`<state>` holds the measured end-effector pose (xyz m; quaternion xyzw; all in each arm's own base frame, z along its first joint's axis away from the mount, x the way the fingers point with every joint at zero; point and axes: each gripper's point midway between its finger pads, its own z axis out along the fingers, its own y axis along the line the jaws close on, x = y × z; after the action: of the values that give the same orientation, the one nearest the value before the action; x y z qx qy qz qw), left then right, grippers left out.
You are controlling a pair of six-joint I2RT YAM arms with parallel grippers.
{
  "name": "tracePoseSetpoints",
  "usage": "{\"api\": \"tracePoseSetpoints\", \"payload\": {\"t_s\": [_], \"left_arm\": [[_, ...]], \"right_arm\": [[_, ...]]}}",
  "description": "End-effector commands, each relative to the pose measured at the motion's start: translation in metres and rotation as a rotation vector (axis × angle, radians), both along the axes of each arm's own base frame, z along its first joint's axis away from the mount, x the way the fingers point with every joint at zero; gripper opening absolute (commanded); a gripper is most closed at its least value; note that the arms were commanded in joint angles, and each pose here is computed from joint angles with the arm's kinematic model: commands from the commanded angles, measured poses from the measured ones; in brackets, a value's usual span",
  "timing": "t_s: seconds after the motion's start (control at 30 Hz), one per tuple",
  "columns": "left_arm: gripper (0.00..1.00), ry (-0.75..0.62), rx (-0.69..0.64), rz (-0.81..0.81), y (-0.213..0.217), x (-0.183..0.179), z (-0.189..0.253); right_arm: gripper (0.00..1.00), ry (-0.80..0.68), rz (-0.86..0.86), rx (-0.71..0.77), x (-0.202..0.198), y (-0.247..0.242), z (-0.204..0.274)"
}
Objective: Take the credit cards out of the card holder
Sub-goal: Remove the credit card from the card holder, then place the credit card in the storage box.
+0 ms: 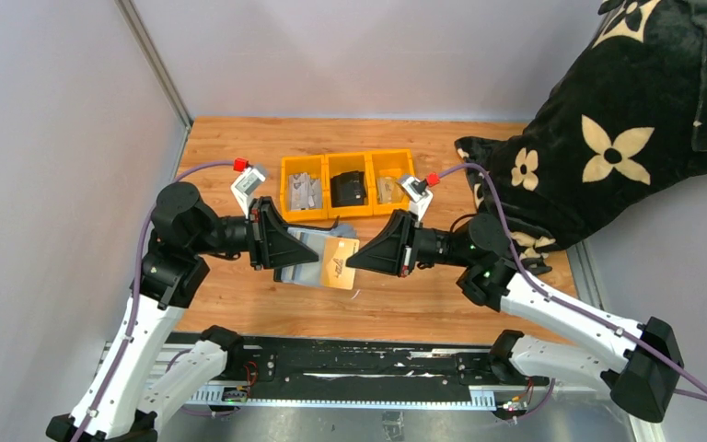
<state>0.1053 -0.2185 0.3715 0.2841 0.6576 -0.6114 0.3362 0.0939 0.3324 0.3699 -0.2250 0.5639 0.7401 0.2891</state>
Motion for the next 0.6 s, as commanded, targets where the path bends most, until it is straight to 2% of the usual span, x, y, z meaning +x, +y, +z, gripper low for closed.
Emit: {"api": "tracePoseSetpoints", "payload": {"t_s": [0.0,0.13,0.17,0.3,0.43,0.57], "left_arm": [[0.00,-0.095,-0.025,-0.008,0.003,-0.006,0.019],[0.00,-0.106,-0.014,-0.001,0.004,-0.005,0.019],[0.00,-0.124,-0.004,0.001,0.005,-0.005,0.018],[0.00,-0.228,0.096,0.072,0.012,0.007,0.004],[0.01,-0.362,0.235,0.138,0.025,0.021,-0.012],[0.02,-0.478,0.324,0.127,0.036,0.020,-0.024]], "right_arm": [[0.00,-0.033,-0.009,0.019,-0.003,-0.012,0.004],[0.00,-0.034,-0.098,-0.028,0.019,-0.030,-0.001],[0.00,-0.020,-0.148,-0.084,0.031,-0.037,-0.011],[0.00,-0.008,-0.406,-0.279,0.096,-0.077,-0.036],[0.00,0.059,-0.573,-0.421,0.160,-0.112,-0.063],[0.00,0.086,-0.713,-0.631,0.225,-0.131,-0.108]]}}
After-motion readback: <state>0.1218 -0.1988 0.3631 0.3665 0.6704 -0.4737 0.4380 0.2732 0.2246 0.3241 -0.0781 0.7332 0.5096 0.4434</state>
